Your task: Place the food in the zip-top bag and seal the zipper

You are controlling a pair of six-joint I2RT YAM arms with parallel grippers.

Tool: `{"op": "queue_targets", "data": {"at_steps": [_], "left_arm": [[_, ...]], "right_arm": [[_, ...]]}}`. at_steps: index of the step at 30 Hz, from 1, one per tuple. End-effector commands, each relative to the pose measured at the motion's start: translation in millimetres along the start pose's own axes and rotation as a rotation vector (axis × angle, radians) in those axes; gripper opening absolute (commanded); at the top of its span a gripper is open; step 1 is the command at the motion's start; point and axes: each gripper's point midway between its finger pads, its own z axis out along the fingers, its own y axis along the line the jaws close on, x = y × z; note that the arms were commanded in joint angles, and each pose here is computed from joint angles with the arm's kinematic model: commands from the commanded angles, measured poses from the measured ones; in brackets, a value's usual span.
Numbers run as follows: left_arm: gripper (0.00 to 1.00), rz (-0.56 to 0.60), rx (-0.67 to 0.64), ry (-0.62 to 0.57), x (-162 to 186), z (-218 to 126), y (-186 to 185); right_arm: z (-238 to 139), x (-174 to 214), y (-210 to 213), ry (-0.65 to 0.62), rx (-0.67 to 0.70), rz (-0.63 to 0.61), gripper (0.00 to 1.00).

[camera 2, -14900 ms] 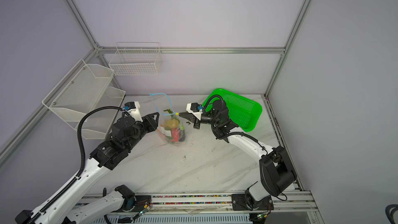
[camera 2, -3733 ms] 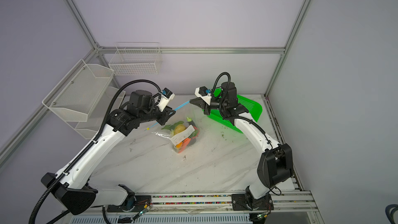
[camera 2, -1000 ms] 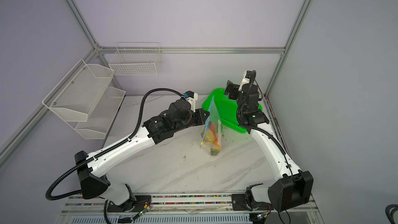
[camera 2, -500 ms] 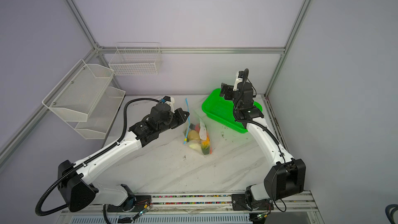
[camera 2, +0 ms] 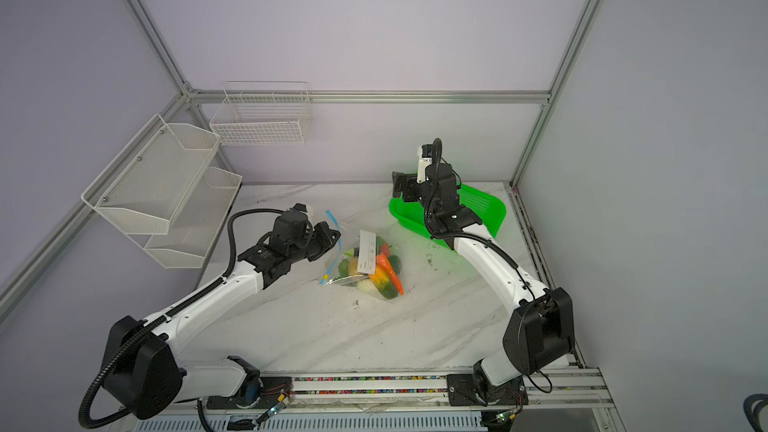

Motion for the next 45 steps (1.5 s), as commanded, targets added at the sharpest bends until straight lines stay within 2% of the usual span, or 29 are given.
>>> {"op": "queue_targets", "data": {"at_steps": [1, 5, 9, 12, 16, 17, 21, 25, 29, 34, 42, 45], "left_arm": [[0.0, -0.02, 0.008, -0.007, 1.0, -6.3, 22.4], [0.0, -0.067, -0.057, -0.001, 7.4, -2.7, 73.9], [0.0, -0.156, -0.165, 0.029, 20.1, 0.5, 138.0], [0.0, -0.181, -0.183, 0.022, 23.2, 0.5, 166.8], [0.0, -0.091, -0.244, 0.009, 16.8, -3.7, 180.4], [0.05, -0.055, -0.273, 0.004, 13.8, -5.9, 183.3], [0.29, 0.038, -0.313, -0.029, -2.7, -15.5, 176.3], [0.42, 0.116, -0.297, -0.084, -23.3, -32.0, 153.2], [0.61, 0.159, -0.224, -0.105, -31.3, -42.5, 128.5], [0.63, 0.149, -0.169, -0.06, -22.3, -39.4, 120.0], [0.65, 0.171, -0.141, -0.059, -21.1, -37.2, 115.3], [0.71, 0.183, -0.137, -0.064, -23.5, -38.7, 112.0]], "right_arm": [[4.9, 12.9, 40.3, 0.021, -0.106, -0.034, 0.96], [11.6, 54.9, 64.2, 0.112, -0.163, -0.064, 0.87], [11.8, 105.4, 87.7, 0.202, -0.191, -0.107, 0.86], [11.0, 142.4, 99.7, 0.269, -0.2, -0.145, 0.83], [8.3, 175.5, 115.2, 0.322, -0.238, -0.175, 0.74], [7.9, 180.2, 121.0, 0.332, -0.254, -0.185, 0.72], [5.9, 200.7, 131.0, 0.358, -0.247, -0.227, 0.72], [5.5, 216.4, 125.4, 0.379, -0.232, -0.219, 0.66], [6.3, 231.0, 117.0, 0.397, -0.207, -0.215, 0.61], [-1.5, 254.5, 106.9, 0.436, -0.2, -0.196, 0.61], [-20.4, 292.2, 104.3, 0.481, -0.181, -0.156, 0.62], [-24.7, 295.5, 110.1, 0.477, -0.181, -0.136, 0.62]]}}
